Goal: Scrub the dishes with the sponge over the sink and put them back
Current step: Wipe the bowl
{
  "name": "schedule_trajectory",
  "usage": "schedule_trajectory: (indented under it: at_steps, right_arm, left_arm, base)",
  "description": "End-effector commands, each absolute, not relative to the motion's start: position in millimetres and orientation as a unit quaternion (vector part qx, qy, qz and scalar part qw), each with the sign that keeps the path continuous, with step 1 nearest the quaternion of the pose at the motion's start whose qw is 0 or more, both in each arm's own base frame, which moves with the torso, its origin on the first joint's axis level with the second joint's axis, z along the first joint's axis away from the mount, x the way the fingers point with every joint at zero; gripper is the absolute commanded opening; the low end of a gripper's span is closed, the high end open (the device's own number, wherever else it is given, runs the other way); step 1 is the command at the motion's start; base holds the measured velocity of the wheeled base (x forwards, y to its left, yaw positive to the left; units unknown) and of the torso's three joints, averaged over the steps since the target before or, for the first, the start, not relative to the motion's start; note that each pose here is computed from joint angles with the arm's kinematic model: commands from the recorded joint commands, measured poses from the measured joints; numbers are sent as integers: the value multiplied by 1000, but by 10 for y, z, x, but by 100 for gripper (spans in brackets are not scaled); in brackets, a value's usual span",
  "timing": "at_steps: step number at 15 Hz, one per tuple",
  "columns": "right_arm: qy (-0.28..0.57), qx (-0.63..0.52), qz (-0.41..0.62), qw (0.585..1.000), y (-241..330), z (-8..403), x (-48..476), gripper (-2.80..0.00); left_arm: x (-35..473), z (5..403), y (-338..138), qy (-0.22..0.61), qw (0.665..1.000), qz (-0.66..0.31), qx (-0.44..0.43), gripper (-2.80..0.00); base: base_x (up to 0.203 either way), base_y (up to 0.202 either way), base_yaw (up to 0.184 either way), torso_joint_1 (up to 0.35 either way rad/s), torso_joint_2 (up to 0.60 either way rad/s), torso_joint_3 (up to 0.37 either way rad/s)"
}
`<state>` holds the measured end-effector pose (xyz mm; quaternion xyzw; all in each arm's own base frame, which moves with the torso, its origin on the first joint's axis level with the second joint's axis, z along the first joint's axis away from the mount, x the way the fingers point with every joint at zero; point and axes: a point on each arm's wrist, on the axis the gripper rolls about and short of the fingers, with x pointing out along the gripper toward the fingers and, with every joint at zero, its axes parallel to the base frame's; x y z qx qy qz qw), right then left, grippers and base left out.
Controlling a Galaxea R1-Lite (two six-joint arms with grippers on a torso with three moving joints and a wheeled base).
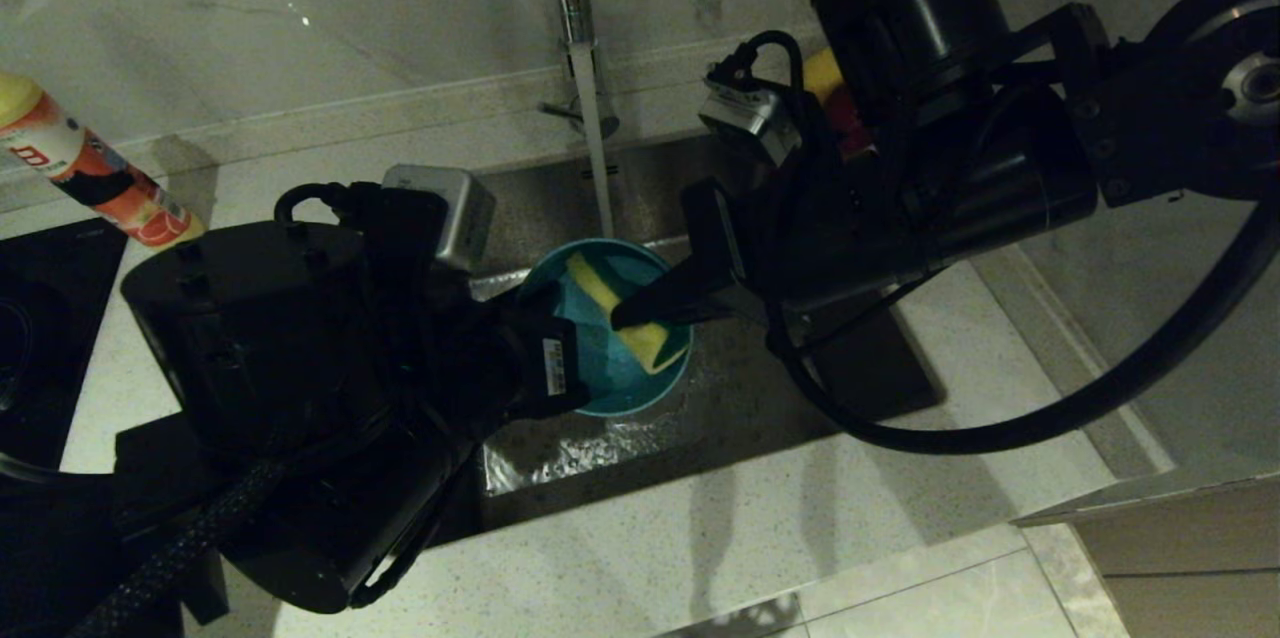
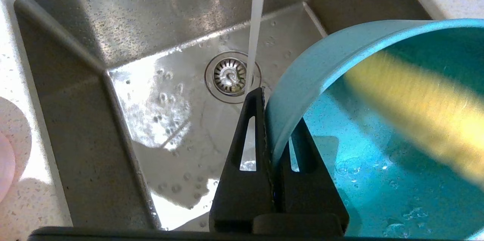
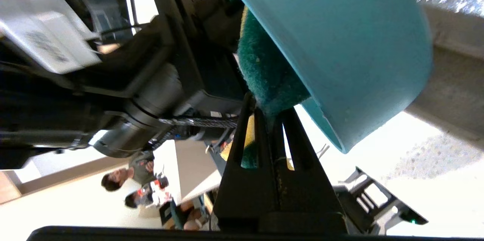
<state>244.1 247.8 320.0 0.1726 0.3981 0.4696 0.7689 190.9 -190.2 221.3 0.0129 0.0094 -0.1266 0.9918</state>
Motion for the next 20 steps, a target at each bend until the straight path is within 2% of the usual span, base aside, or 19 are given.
schedule_trajectory:
  at_steps: [1,10,15,20]
  right_arm:
    - [391,177,470,771,2424,3257,2420,-280]
    - [424,173,444,770,2194,3259,2297,-280]
    - [447,162,446,758,2388,3082,2367,-280]
    - [437,158,466,753,2576,3078,2378,-280]
  left_arm:
    - [1909,2210,-1898,9,992,-124,12,-280]
    - [1921,2312,-1852,-6,993,-116,3,-280]
    - [1941,2362,-1854,-13,993,-114,-3,-280]
    - [1953,2358,-1866,-18,993,-113,-4,-280]
  base:
    - [0,0,0,0,0,0]
    - [0,0,0,0,0,0]
    - [0,0,0,0,0,0]
    - [0,0,0,0,0,0]
